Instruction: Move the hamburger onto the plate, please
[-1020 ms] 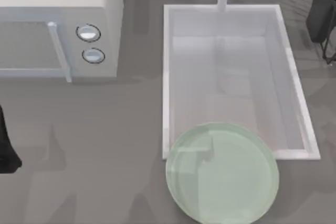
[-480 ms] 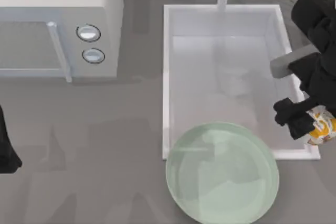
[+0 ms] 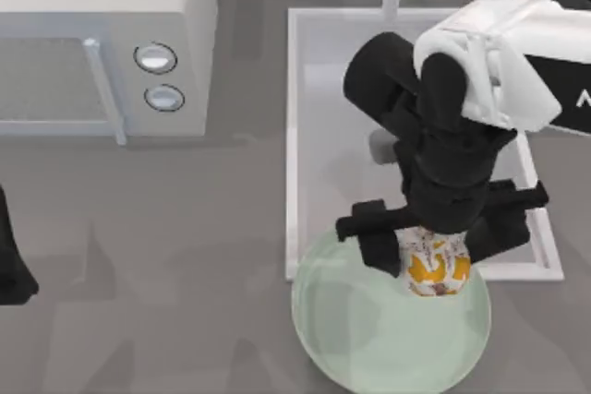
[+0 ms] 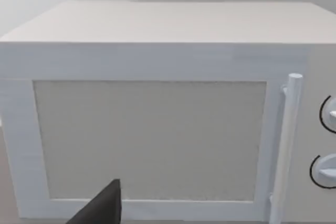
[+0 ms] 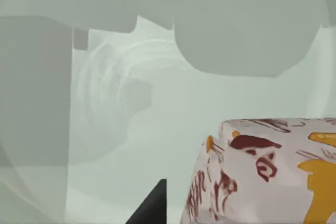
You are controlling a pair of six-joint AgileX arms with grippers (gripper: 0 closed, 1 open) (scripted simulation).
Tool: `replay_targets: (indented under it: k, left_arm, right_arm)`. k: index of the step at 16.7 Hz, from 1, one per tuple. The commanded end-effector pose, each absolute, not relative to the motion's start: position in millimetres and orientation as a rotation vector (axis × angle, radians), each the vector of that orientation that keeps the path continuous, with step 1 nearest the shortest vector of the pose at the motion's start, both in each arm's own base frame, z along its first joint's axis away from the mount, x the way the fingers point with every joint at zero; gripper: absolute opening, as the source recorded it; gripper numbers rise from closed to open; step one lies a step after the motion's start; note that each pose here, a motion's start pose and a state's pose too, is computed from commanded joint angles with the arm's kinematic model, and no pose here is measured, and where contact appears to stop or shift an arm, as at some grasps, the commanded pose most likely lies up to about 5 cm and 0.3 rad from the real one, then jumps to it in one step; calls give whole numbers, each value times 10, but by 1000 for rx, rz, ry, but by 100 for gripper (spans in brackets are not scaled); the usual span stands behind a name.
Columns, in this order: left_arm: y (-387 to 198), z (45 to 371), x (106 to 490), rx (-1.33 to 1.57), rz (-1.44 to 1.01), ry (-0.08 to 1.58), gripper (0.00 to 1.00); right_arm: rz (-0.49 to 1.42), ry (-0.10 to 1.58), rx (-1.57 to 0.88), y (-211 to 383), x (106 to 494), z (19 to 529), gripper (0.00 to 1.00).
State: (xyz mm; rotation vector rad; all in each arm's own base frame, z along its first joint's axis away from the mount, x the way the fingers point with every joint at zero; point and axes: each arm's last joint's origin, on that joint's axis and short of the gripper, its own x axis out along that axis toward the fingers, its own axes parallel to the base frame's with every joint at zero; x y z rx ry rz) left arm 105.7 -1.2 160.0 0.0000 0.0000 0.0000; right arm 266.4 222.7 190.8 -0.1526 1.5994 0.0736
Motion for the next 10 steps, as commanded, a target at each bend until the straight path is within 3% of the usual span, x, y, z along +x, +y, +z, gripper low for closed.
replay_targets:
  k: [10]
  left_arm:
    - [-12, 1600, 1057, 0, 0, 0, 100]
  right_arm:
    - [-27, 1559, -31, 2489, 2563, 1935, 0]
